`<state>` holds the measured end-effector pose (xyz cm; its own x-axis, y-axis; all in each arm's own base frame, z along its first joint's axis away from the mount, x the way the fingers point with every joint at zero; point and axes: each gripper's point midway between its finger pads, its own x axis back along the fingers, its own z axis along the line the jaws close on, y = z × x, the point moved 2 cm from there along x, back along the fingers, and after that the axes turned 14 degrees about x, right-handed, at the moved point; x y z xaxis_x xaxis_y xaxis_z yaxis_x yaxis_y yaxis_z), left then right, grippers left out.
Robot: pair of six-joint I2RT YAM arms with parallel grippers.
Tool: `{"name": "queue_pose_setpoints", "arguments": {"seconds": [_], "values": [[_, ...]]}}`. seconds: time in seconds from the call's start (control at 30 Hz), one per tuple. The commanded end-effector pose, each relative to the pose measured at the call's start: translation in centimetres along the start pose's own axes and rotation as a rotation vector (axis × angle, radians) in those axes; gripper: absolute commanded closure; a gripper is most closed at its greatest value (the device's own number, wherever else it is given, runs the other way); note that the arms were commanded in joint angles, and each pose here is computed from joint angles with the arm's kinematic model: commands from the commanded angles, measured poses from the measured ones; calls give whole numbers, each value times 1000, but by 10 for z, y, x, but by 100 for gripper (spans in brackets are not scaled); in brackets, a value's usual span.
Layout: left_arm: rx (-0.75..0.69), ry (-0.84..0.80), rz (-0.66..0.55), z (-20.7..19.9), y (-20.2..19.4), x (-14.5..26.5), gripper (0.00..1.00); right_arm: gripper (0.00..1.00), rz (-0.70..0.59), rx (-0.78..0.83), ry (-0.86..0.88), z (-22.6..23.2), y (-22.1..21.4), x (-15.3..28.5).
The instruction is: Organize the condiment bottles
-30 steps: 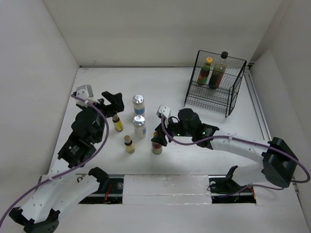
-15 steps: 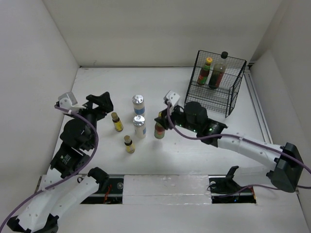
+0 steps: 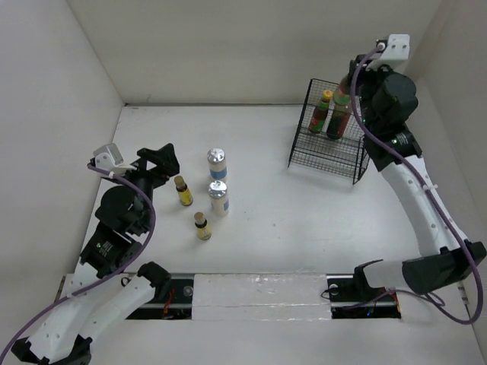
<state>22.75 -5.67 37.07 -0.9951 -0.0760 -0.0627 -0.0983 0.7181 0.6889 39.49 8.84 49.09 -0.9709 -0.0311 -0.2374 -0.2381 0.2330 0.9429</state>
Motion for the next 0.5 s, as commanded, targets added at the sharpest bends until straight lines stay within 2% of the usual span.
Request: {"name": "queue_pose_setpoints", "arguments": {"seconds": [0.0,0.17,0.27,0.47], "values": [[3,-26,-20,-6,6,-1,13,85,-21,8,-136,-41,13,-20],[3,-26,-20,-6,6,-1,13,85,7,57,-231,-98,-2,-52],[-3,-21,-14,-5,3,-2,13,85,40,69,-226,-111,-23,-67],[-25,-16,4,-5,-3,-6,13,85,40,86,-245,-134,-35,-89]]}}
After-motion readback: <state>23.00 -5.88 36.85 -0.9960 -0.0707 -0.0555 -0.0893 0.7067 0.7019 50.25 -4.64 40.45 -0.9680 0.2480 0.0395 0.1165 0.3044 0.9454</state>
